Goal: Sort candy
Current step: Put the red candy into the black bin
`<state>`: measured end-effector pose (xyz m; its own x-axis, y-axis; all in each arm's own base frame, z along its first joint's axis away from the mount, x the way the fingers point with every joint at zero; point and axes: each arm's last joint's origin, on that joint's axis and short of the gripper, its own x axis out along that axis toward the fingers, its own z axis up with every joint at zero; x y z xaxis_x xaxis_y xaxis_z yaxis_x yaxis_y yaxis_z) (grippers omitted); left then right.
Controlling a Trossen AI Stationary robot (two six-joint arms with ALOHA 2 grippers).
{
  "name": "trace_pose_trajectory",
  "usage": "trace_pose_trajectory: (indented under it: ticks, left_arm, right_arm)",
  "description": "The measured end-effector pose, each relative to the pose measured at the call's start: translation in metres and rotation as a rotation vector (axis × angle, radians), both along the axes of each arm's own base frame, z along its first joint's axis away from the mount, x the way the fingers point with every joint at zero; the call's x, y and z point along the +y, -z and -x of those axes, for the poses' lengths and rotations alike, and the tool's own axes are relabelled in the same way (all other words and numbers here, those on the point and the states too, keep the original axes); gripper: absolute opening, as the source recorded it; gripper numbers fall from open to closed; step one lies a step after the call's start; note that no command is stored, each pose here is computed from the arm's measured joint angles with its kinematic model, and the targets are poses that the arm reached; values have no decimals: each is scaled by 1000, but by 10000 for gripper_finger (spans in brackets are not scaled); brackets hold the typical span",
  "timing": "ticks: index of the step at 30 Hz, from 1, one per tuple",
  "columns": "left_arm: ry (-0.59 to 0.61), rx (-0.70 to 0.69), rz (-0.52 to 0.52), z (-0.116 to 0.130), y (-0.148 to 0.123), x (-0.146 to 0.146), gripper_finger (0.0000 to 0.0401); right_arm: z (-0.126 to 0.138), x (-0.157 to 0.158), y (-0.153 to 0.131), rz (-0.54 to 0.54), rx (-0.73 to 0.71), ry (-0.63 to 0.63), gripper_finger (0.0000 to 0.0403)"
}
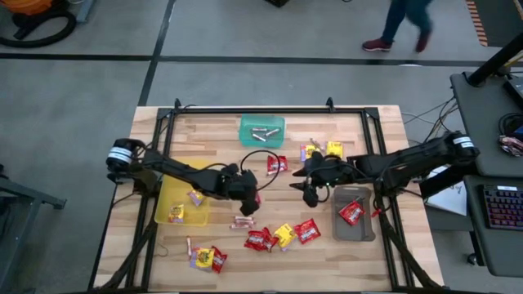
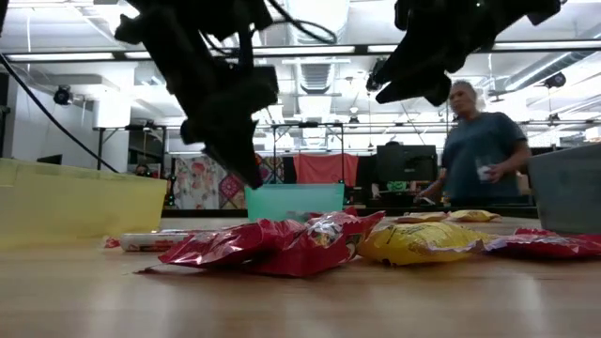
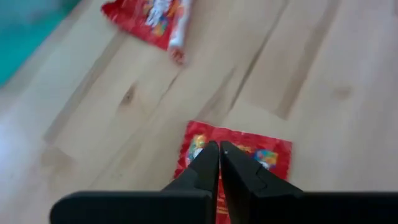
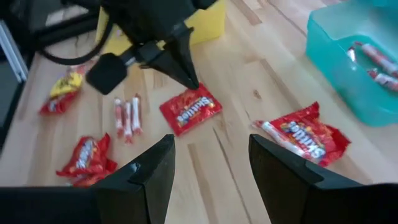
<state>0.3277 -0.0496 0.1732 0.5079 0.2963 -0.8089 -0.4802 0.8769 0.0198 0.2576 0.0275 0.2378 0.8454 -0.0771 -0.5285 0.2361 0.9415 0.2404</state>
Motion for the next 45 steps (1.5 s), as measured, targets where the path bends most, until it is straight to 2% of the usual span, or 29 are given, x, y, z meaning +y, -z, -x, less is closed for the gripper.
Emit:
trace_pose_trajectory:
  ticks: [3,7,10,13,19,27,35,45]
  left_arm:
    - [110,24,-31,3,-6,-4,0]
    - [388,85,-68,9,-11,-16,0]
    - [482,123,-92,14,-6,-20,0]
    - [478,152,-95,18,2,-18,0]
    - [439,163,-71,20,18,-18,0]
    - [394,151,-58,20,36,-16,0]
    - [339,170,-71,18,50,-14,0]
    - [307,86,-50,20,61,-14,0]
  right_arm:
    - [-5,1,7,-67,-8,43,194]
    - [-18,2,24,-155,38,106,194]
    - [-31,4,38,-203,82,144,194]
    - [-46,5,50,-263,99,193,194]
    - [-75,0,65,-251,139,221,194]
    - [-108,-9,81,-235,185,156,194]
    - [-128,-10,102,-233,231,134,194]
    - [-140,-9,114,-235,212,131,194]
